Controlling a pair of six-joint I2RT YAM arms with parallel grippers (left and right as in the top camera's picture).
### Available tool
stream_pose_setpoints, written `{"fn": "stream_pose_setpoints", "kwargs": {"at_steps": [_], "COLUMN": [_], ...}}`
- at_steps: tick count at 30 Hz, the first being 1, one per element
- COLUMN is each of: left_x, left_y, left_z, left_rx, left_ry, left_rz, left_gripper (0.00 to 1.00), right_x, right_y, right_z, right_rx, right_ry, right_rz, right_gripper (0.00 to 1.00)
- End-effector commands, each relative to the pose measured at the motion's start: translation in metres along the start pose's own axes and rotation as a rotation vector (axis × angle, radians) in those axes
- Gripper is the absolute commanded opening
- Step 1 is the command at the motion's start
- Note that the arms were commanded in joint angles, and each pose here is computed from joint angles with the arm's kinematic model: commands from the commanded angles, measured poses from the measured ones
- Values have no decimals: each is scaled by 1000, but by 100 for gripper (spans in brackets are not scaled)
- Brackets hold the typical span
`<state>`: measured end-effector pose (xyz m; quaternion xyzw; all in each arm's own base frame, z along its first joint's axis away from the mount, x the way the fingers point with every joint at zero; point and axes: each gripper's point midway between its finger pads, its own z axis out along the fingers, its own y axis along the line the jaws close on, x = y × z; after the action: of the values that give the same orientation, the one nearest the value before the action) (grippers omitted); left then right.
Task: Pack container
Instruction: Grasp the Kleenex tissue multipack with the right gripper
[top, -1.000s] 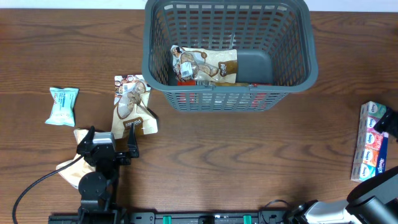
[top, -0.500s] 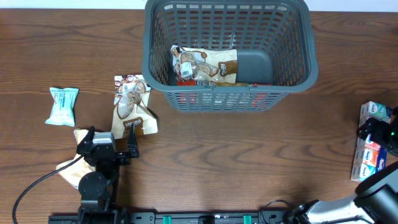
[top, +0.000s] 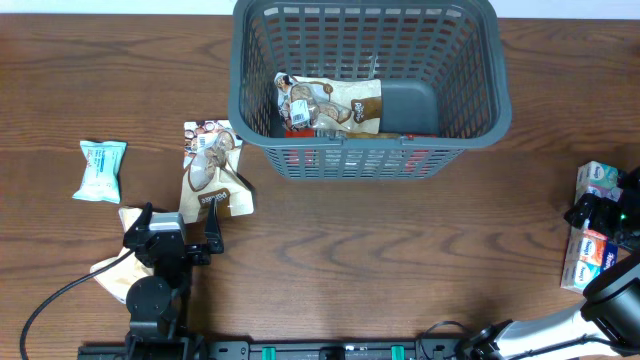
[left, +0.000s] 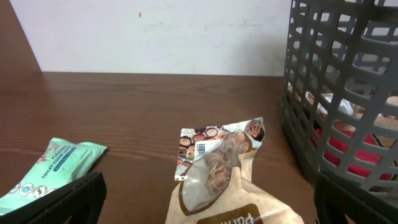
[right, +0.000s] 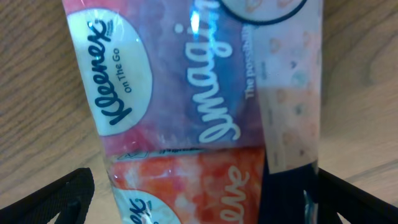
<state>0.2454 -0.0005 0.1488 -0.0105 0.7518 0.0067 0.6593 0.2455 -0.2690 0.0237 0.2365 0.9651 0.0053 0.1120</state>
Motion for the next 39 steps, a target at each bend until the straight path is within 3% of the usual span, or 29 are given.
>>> {"fn": "stream_pose_setpoints", "kwargs": {"at_steps": [1,5,10,18,27,34,39], "left_x": [19,19,19,19,17,17,18], "left_y": [1,1,1,1,1,1,1], "left_z": [2,2,2,2,2,2,2], "left_rx": [-8,-8,-8,-8,-8,-8,-8], "left_ry": [56,56,56,56,48,48,49], "left_rz": [0,0,0,1,0,0,0], "left_gripper": [99,99,99,99,99,99,99], "right_x": [0,-2,-3,9,9,-7,-44], "right_y": [2,1,1,3,9,27,53], "right_z": [4,4,5,23,29,22,-5], "right_rx": [-19,-15,-14,-42,-82,-174,-261], "right_ry": [-6,-15,-18,43,42,-25,-118], "right_rz": [-18,-20,-38,-33,-28,0,7], "right_gripper": [99,99,86,78,49,37,31]}}
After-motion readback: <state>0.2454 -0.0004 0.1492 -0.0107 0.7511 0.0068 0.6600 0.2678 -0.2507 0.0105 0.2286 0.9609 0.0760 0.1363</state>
